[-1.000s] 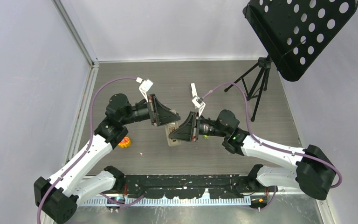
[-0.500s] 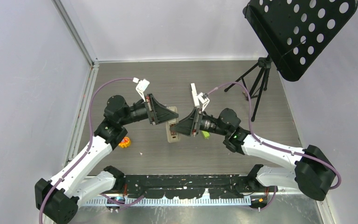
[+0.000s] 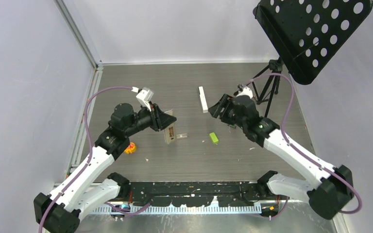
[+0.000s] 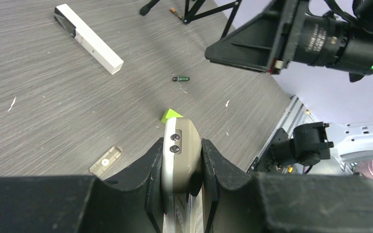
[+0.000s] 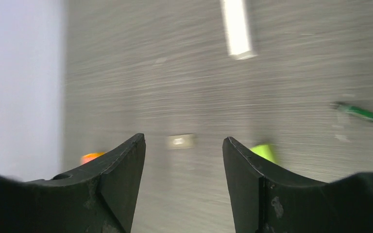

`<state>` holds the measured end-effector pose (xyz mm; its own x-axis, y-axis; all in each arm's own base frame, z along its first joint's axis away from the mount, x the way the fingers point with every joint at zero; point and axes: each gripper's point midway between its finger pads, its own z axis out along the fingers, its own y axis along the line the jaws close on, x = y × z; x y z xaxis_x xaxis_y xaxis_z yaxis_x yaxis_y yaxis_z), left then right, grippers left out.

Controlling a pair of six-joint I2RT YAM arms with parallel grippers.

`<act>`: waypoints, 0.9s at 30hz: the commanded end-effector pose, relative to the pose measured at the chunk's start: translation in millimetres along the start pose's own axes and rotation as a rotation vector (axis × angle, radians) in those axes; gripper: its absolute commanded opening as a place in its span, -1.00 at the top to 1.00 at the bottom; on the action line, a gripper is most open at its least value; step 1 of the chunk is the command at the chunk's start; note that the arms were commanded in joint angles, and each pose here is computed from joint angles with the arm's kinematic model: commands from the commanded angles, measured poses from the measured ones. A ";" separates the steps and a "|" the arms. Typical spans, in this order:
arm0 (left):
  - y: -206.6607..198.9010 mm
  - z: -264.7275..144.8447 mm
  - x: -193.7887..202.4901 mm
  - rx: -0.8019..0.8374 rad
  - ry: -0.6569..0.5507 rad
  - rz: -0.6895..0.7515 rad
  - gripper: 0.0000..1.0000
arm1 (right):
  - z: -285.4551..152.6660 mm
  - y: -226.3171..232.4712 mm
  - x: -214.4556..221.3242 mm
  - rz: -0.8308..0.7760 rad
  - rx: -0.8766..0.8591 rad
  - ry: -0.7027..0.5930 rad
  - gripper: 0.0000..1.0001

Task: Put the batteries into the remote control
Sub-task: Adjust the remote control, then pick up the battery from the center of the board.

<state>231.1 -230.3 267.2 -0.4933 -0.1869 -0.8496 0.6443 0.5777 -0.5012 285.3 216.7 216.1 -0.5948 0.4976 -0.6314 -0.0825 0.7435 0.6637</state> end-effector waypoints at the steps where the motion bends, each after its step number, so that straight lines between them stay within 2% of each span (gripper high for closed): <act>1: 6.7 1.1 -5.1 -0.021 -0.032 0.052 1.00 | -2.0 -95.9 -6.1 -0.255 0.489 0.069 -0.29; 5: 4.5 9.7 5.5 0.019 0.012 0.008 1.00 | 11.2 -134.2 -6.9 -0.364 0.664 0.160 -0.27; 9: 1.9 16.1 12.5 0.060 0.026 -0.030 1.00 | 18.5 -160.1 -8.9 -0.278 0.803 0.170 -0.18; 14: 1.0 19.9 20.3 0.087 0.042 -0.059 1.00 | 39.0 -169.2 -5.9 -0.313 0.795 0.179 -0.07; 19: 0.8 18.8 24.9 0.091 0.062 -0.059 1.00 | 52.8 -185.1 17.4 -0.447 0.719 0.372 -0.03; 27: 0.5 18.1 26.0 0.089 0.080 -0.051 1.00 | 49.9 -211.0 20.2 -0.527 0.712 0.480 -0.03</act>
<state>227.5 -246.1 221.4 -0.6161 -0.1346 -0.7761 0.6180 0.5282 -0.5823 318.3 92.8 38.2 -0.9018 -0.0057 -0.4322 0.0628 0.9876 -0.1439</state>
